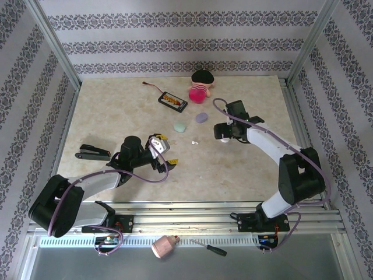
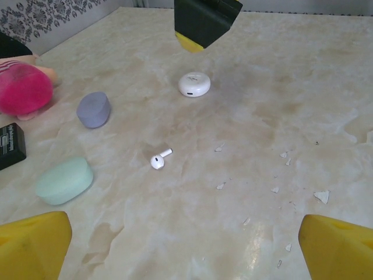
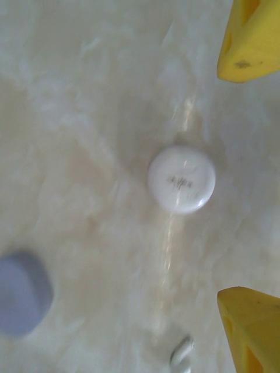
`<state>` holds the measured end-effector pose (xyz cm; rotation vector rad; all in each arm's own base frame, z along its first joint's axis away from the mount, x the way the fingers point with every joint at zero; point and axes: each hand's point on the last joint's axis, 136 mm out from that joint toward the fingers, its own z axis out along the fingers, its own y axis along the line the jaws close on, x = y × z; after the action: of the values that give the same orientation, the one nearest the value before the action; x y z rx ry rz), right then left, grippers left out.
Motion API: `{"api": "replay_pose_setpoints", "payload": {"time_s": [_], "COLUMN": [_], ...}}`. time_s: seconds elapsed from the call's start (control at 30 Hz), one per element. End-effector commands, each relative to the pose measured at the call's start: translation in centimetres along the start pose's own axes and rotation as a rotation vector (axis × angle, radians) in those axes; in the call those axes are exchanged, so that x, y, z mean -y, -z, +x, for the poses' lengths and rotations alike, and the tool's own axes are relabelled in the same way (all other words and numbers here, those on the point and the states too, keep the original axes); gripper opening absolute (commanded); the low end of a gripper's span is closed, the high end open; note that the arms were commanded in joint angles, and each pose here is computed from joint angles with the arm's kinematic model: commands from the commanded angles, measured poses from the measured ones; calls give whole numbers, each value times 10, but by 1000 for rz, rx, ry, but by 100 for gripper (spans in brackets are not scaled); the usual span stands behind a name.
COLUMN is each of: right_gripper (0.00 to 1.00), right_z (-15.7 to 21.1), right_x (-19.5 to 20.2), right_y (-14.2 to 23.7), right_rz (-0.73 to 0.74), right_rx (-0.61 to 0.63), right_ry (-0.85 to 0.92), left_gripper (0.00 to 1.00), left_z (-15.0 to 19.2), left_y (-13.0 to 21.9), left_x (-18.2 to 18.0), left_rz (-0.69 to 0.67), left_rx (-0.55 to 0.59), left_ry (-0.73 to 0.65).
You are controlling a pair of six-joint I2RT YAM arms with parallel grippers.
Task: Insert the wireless bluetooth earbuds into the charging case
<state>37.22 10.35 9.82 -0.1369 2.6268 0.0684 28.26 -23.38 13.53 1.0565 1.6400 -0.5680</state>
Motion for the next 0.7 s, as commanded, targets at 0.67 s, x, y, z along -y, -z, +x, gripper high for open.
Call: {"api": "replay_pose_setpoints", "payload": {"time_s": [0.67], "right_gripper": [71], "right_z": [17], "right_x": [1], "right_y": [-65], "right_rz": [-52], "right_rx": [-263], "right_ry": [-69], "left_gripper": [99], "left_z": [-19], "left_y": [-15], "left_x": [-7], "left_rz": [-8], "left_rx": [46], "left_ry": [-3]}}
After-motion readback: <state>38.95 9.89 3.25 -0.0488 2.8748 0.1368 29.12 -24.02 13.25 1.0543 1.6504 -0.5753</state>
